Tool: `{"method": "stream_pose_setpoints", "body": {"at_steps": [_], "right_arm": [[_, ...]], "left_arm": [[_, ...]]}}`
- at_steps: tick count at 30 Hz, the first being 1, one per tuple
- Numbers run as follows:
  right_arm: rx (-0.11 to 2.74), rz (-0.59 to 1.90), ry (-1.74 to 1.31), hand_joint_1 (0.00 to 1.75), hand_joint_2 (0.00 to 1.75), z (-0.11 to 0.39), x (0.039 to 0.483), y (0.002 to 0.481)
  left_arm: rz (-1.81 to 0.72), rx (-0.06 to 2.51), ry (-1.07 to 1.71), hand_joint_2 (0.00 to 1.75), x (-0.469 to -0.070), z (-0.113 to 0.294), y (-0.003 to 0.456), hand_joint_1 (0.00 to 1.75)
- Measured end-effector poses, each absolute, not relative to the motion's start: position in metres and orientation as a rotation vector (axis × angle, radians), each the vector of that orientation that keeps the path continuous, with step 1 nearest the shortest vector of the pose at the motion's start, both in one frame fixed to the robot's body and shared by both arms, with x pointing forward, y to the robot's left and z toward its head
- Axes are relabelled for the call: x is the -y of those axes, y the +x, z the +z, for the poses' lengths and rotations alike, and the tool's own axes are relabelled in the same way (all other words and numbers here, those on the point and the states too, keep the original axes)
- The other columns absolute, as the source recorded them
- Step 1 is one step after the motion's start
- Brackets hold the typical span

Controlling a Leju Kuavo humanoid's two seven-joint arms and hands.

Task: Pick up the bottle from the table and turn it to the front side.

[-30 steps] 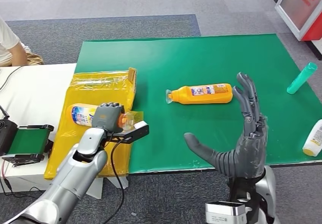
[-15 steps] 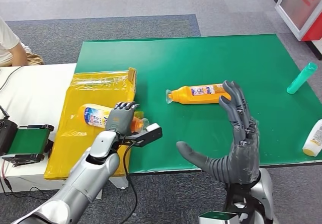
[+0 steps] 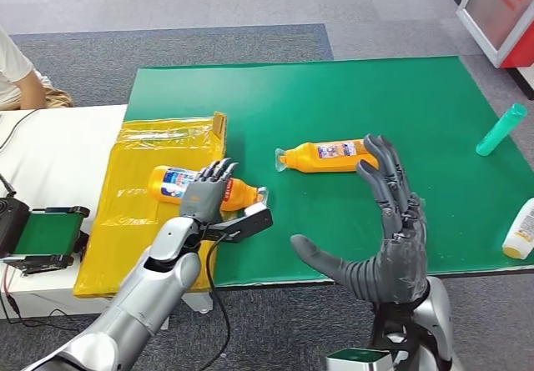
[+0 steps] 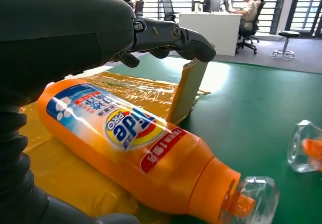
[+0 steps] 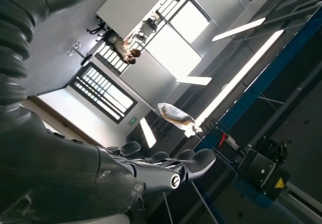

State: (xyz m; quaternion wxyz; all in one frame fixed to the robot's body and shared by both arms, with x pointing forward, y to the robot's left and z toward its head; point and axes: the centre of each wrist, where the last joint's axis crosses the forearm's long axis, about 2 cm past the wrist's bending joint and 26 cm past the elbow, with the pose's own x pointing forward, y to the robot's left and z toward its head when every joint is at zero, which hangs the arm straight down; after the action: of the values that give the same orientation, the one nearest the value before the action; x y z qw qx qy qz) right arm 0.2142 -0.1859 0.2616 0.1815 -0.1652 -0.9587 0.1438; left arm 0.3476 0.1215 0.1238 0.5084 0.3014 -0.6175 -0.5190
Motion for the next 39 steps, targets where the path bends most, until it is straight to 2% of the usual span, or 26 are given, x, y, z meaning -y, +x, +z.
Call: {"method": "stream_pose_setpoints", "body": {"at_steps": [13, 17, 21, 25, 31, 39], "right_arm": [[2.702, 0.411, -0.474, 0.00, 1.75, 0.259, 0.186, 0.215], [2.706, 0.391, -0.498, 0.00, 1.75, 0.257, 0.187, 0.215], [2.668, 0.380, -0.466, 0.00, 1.75, 0.246, 0.190, 0.211], [2.539, 0.412, -0.209, 0.00, 1.75, 0.229, 0.194, 0.210], [2.179, 0.502, 0.398, 0.00, 1.75, 0.196, 0.210, 0.218], [1.988, 0.426, 0.507, 0.00, 1.75, 0.169, 0.224, 0.227]], "left_arm": [[-1.168, 1.574, 0.625, 1.75, -0.119, 0.132, 0.344, 0.00], [-0.970, 1.672, 0.356, 1.75, -0.122, 0.137, 0.335, 0.00], [-0.605, 1.792, -0.030, 1.75, -0.139, 0.145, 0.312, 0.00], [-0.303, 1.915, -0.274, 1.75, -0.172, 0.152, 0.281, 0.00], [-0.102, 2.002, -0.514, 1.75, -0.220, 0.155, 0.237, 0.00], [-0.089, 2.015, -0.497, 1.75, -0.245, 0.154, 0.208, 0.00]]}}
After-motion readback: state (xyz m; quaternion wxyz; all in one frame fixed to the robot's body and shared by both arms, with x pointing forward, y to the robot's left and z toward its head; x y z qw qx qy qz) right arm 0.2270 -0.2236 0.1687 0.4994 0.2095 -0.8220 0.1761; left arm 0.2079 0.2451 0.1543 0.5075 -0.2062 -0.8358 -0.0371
